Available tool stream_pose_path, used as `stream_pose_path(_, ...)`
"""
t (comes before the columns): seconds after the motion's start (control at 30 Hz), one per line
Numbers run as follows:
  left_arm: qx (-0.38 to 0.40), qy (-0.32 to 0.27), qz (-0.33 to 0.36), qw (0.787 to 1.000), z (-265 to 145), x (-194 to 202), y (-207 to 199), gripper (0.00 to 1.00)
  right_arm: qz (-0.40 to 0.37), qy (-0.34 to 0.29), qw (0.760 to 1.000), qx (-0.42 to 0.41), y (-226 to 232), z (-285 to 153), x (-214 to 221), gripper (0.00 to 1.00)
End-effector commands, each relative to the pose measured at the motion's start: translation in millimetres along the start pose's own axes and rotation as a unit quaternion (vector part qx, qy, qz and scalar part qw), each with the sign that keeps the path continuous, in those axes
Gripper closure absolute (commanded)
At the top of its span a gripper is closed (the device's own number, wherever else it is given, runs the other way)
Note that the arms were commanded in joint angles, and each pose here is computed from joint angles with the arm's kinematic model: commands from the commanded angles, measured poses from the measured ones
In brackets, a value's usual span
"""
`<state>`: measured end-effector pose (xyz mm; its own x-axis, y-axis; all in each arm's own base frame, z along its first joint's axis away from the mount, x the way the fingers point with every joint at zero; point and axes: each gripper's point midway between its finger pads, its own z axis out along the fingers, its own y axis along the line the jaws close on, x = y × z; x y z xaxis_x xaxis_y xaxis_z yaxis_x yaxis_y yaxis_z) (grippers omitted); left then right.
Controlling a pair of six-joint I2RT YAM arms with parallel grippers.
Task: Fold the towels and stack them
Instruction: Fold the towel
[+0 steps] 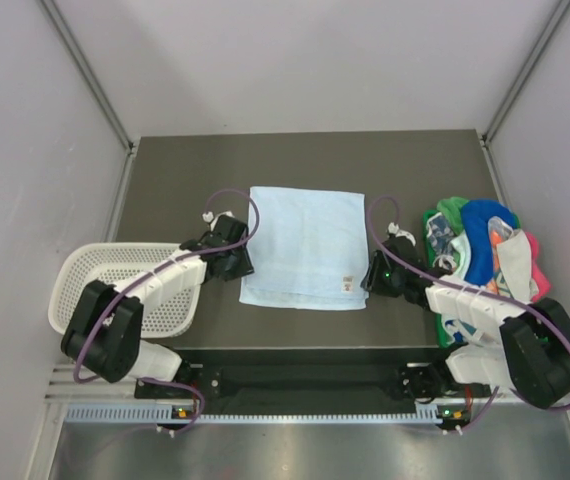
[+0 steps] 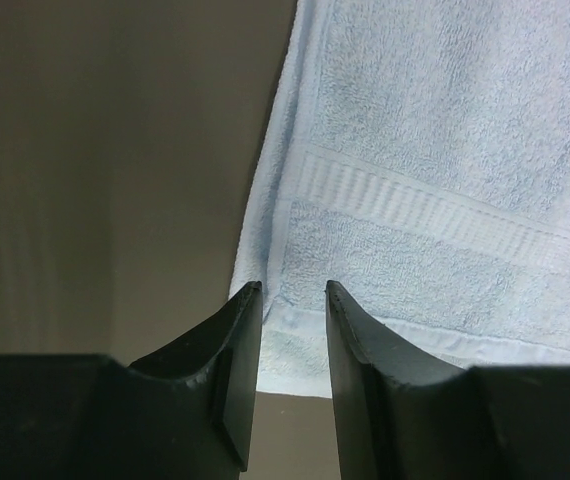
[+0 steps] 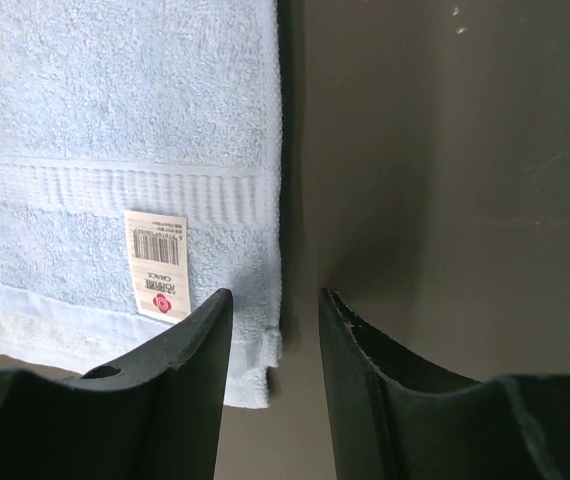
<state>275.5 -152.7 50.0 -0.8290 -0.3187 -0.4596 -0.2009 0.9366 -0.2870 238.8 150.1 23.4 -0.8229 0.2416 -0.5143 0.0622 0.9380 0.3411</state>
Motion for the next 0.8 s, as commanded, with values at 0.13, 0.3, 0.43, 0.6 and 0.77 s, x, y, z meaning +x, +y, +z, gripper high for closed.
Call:
stream_pose_path(0.13,0.019,0.005,0.01,1.0,9.1,4.9,-10.2,0.63,0.005,-0.019,1.0,-0.011,7.3,1.1,-3.0,0.6)
stream_pose_path(0.3,0.005,0.003,0.006,1.0,10.3,7.0,-4.3,0.63,0.004,-0.019,1.0,-0.011,6.7,0.9,-2.4,0.6)
stream_pose_path(0.43,-0.001,0.008,0.008,1.0,12.0,10.2,-1.9,0.63,0.003,-0.019,1.0,-0.011,6.2,0.8,-2.2,0.6)
stream_pose_path(0.6,-0.004,0.013,0.01,1.0,14.5,14.7,-1.2,0.62,0.003,-0.017,1.0,-0.01,4.9,1.1,-0.5,0.6)
stream_pose_path(0.77,-0.01,0.016,0.012,1.0,16.3,16.5,0.0,0.62,0.002,-0.016,1.0,-0.01,4.6,1.4,-0.2,0.6)
